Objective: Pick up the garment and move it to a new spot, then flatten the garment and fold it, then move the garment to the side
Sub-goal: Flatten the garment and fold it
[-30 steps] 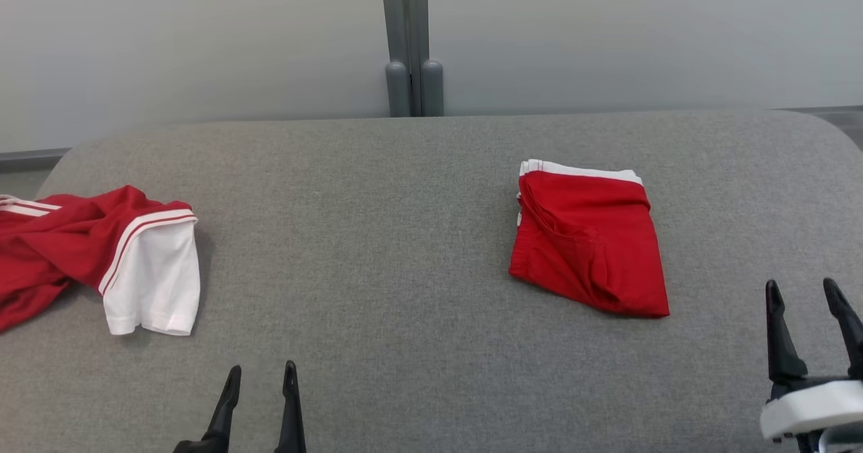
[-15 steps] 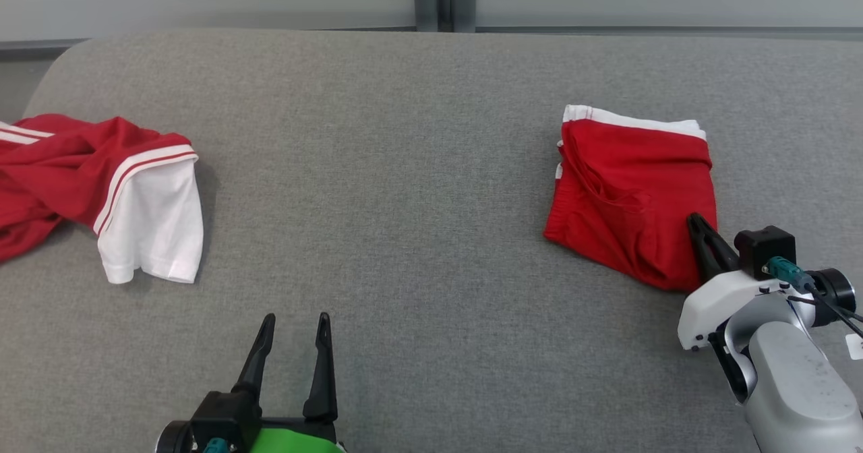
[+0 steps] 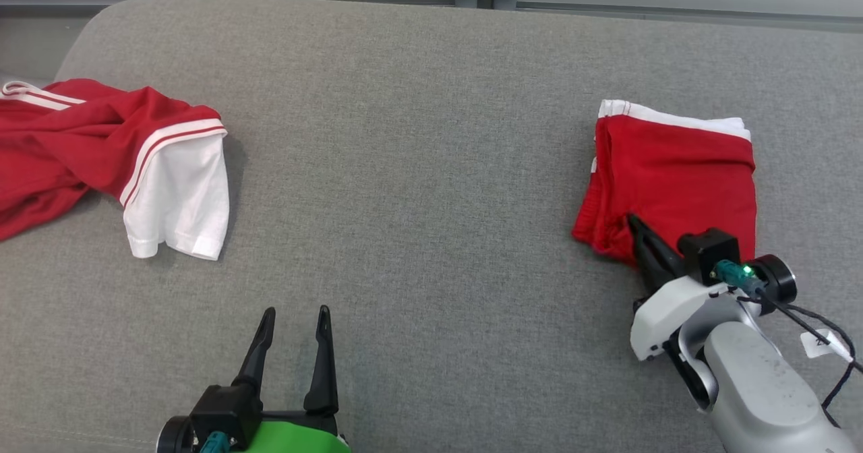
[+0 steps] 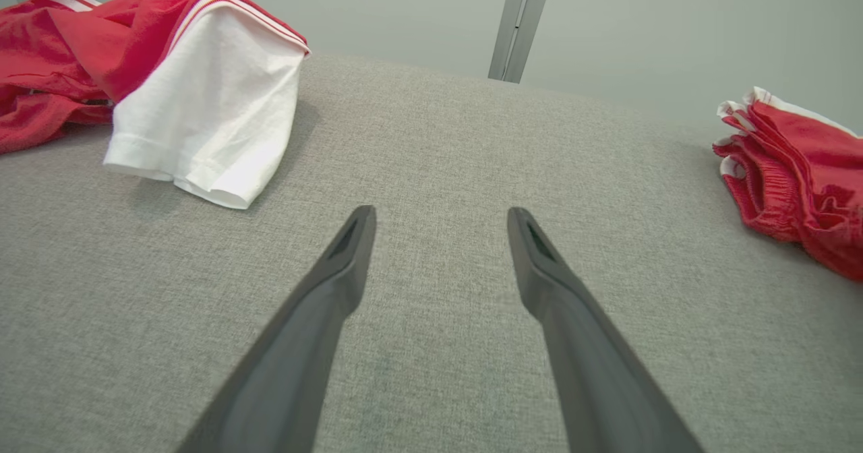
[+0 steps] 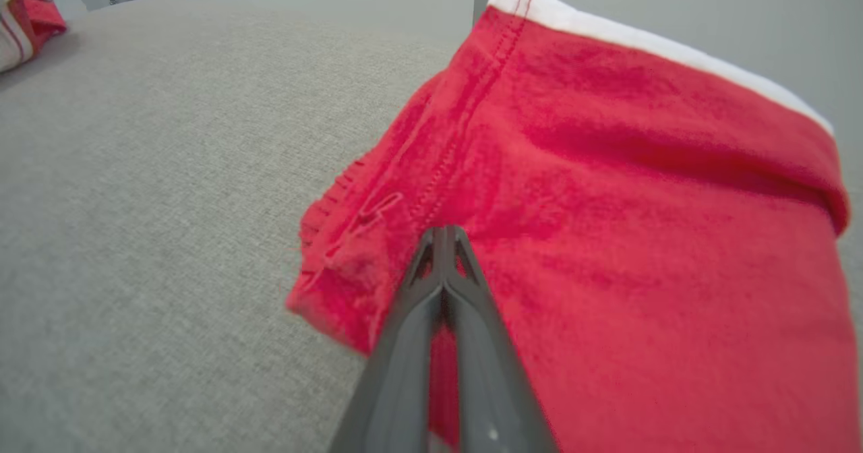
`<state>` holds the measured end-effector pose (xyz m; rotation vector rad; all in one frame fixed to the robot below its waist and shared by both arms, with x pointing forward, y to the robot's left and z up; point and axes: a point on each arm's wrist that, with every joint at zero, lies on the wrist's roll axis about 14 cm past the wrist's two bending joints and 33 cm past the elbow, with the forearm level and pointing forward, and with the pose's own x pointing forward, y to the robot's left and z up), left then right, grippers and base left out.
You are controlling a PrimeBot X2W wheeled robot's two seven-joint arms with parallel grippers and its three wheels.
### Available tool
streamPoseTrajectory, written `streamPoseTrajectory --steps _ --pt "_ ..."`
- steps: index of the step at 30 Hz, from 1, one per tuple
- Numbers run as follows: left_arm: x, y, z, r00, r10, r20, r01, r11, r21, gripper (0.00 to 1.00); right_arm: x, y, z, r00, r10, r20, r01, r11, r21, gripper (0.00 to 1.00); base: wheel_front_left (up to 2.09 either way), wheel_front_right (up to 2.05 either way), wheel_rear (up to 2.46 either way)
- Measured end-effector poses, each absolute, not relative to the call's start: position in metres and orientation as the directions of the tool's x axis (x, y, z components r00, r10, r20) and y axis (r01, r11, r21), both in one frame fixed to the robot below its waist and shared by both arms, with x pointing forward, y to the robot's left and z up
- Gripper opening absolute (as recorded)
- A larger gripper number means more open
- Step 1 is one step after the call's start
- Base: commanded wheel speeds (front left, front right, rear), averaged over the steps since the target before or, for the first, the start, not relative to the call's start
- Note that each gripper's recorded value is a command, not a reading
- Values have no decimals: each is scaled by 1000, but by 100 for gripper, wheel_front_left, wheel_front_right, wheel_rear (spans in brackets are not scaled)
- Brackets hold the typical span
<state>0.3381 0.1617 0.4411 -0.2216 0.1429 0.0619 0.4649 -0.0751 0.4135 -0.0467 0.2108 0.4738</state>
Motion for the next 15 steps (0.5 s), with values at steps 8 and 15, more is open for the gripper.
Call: streamPoseTrajectory --steps 8,15 --pt "335 160 447 991 43 -129 -71 972 -222 100 430 -49 416 812 543 -213 -548 835 39 0 0 0 0" --pt "323 167 455 993 58 -100 -78 975 -208 100 425 -92 471 905 422 -41 -420 906 59 86 0 0 0"
